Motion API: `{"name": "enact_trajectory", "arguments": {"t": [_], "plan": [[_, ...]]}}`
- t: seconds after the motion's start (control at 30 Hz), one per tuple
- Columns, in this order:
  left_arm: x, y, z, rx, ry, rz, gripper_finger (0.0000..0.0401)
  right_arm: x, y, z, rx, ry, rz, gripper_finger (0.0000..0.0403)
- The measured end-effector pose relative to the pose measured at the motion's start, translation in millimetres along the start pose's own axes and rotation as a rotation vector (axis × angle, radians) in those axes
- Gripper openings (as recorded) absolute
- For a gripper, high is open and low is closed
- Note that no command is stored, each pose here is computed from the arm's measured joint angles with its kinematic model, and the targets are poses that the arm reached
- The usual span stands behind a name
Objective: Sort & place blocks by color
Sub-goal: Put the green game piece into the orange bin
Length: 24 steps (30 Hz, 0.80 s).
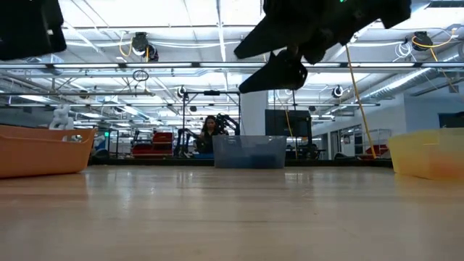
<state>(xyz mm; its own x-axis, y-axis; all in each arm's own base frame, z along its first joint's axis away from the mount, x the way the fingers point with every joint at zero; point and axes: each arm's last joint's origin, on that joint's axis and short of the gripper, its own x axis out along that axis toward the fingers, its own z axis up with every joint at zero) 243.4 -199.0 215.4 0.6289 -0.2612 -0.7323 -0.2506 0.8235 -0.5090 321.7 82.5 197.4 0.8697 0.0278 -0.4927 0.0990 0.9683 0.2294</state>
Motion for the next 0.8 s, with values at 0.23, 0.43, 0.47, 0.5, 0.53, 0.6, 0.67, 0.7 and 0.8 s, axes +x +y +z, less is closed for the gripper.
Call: {"name": "enact_trajectory", "arguments": {"t": [0.23, 0.43, 0.47, 0.5, 0.53, 0.6, 0.67, 0.7, 0.8], "plan": [[22, -34, -2, 0.054, 0.076, 0.094, 0.0223, -5, 22, -6, -0.013, -0.013, 0.068, 0.0373], [31, -51, 1, 0.084, 0.164, 0.263, 0.0223, -8, 30, -9, -0.017, -0.009, 0.095, 0.0373], [31, -53, 1, 0.076, 0.161, 0.267, 0.0223, -8, 32, -10, -0.020, -0.008, 0.098, 0.0373], [31, -56, 2, 0.070, 0.153, 0.264, 0.0223, -8, 33, -10, -0.023, -0.006, 0.103, 0.0373], [30, -58, 3, 0.062, 0.143, 0.261, 0.0223, -9, 34, -11, -0.027, -0.003, 0.105, 0.0373], [30, -58, 3, 0.045, 0.129, 0.265, 0.0223, -9, 35, -12, -0.037, 0.002, 0.108, 0.0373], [29, -57, 2, 0.033, 0.127, 0.286, 0.0223, -9, 36, -13, -0.047, 0.004, 0.110, 0.0373], [29, -55, 2, 0.027, 0.130, 0.300, 0.0223, -10, 36, -13, -0.055, 0.005, 0.110, 0.0373], [28, -53, 1, -0.003, 0.132, 0.328, 0.0223, -10, 36, -13, -0.059, 0.008, 0.110, 0.0373]]}}
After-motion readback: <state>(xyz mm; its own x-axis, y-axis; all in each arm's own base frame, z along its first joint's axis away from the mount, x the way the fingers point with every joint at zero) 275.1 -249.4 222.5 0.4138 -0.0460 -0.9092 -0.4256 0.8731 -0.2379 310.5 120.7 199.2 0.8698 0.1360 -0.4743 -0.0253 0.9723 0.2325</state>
